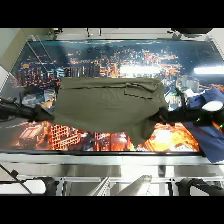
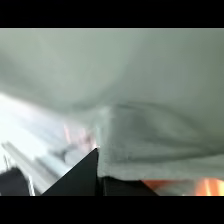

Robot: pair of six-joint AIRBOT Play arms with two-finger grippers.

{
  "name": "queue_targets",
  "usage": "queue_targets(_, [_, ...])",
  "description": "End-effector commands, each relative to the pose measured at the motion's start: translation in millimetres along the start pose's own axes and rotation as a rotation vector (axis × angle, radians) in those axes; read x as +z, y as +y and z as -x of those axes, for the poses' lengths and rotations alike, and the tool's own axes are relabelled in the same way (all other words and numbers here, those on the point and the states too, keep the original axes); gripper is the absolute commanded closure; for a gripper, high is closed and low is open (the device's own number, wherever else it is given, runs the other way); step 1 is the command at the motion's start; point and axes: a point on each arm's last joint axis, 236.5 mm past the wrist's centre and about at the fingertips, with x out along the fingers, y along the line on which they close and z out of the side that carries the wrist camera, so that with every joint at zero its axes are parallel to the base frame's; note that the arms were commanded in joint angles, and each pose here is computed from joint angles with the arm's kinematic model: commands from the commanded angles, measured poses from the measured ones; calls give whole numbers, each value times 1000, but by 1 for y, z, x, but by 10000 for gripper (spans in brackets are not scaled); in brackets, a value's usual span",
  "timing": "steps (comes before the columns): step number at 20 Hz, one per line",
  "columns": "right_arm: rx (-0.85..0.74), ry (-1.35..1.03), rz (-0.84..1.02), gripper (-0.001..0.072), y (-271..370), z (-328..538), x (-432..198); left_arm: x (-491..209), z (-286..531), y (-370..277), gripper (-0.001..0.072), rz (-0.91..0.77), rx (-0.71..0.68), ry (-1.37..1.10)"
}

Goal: Fold the shirts.

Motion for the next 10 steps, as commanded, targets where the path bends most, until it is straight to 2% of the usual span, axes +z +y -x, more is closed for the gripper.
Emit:
queue_targets(1, [45, -104, 38, 699, 24, 11, 72, 55, 26, -23, 685, -72, 2, -110])
queue_targets(4, [115, -156, 42, 699, 31, -1, 129, 106, 28, -33, 686, -119, -10, -158])
queue_targets(10, [187, -244, -6, 698, 3, -39, 224, 190, -9, -24, 686, -207, 16, -189])
